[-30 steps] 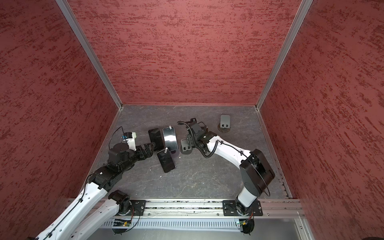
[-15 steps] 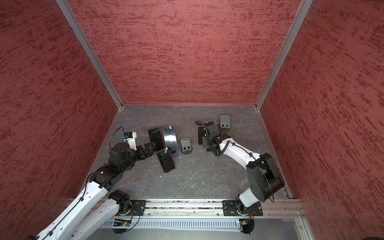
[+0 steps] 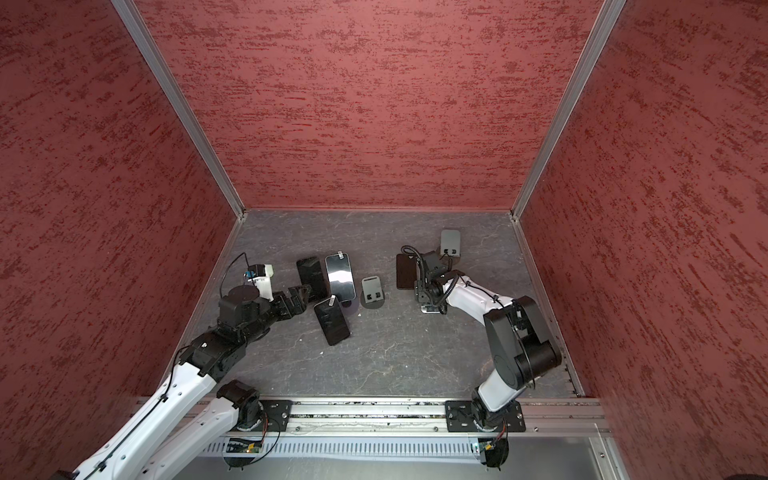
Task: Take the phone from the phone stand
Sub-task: 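Lower the dark phone flat beside the black phone and open the right gripper, then move the right gripper back toward the emptied grey stand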
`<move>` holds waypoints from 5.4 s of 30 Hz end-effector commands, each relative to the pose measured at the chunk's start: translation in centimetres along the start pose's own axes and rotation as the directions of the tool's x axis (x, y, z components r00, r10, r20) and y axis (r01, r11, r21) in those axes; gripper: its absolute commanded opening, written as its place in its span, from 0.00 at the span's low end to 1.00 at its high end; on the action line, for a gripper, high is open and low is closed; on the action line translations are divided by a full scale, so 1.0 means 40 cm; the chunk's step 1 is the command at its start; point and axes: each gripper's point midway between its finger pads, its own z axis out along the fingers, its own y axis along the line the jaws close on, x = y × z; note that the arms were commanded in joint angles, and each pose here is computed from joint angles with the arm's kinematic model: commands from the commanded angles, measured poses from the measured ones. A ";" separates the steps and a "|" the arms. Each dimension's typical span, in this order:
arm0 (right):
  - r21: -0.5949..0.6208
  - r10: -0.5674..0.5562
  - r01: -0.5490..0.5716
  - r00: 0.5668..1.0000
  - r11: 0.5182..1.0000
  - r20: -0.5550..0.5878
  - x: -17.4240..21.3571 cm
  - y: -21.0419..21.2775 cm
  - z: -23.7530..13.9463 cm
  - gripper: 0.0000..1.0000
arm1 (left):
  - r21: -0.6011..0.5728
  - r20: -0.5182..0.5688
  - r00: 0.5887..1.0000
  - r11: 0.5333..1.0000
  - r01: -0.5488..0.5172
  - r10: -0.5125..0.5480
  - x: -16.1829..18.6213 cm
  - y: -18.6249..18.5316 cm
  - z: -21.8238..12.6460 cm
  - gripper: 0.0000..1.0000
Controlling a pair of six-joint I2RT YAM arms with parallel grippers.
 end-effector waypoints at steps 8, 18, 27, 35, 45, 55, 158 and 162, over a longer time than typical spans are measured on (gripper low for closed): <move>-0.030 0.029 -0.029 0.999 0.999 -0.014 -0.005 -0.013 0.045 0.67 | -0.003 0.025 1.000 1.000 -0.005 0.005 -0.009 0.003 0.001 1.00; -0.037 0.007 -0.009 0.999 0.999 -0.046 0.004 -0.023 0.080 0.71 | -0.001 0.024 1.000 1.000 -0.005 0.005 -0.009 0.002 0.004 1.00; -0.068 -0.004 -0.002 0.996 0.998 -0.085 0.008 -0.017 0.103 0.73 | -0.009 0.030 0.999 1.000 -0.009 0.010 -0.015 0.004 -0.003 1.00; -0.094 0.005 -0.015 0.994 0.995 -0.108 0.017 -0.010 0.118 0.75 | -0.009 0.036 0.999 1.000 -0.017 0.017 -0.023 0.001 -0.007 0.99; -0.108 0.011 -0.024 0.993 0.994 -0.116 0.020 -0.005 0.122 0.76 | -0.008 0.039 0.999 1.000 -0.026 0.026 -0.028 -0.003 -0.008 0.99; -0.089 0.013 -0.024 0.992 0.996 -0.126 0.030 -0.015 0.128 0.79 | -0.009 0.040 0.999 0.999 -0.030 0.031 -0.032 -0.004 -0.008 1.00; -0.185 -0.264 0.278 0.959 0.942 0.101 -0.066 0.481 -0.067 0.84 | -0.022 0.026 0.999 0.999 -0.027 0.028 -0.010 0.013 -0.014 0.99; -0.179 -0.266 0.281 0.958 0.943 0.103 -0.065 0.484 -0.063 0.74 | -0.025 0.026 0.999 0.999 -0.027 0.028 -0.009 0.015 -0.014 1.00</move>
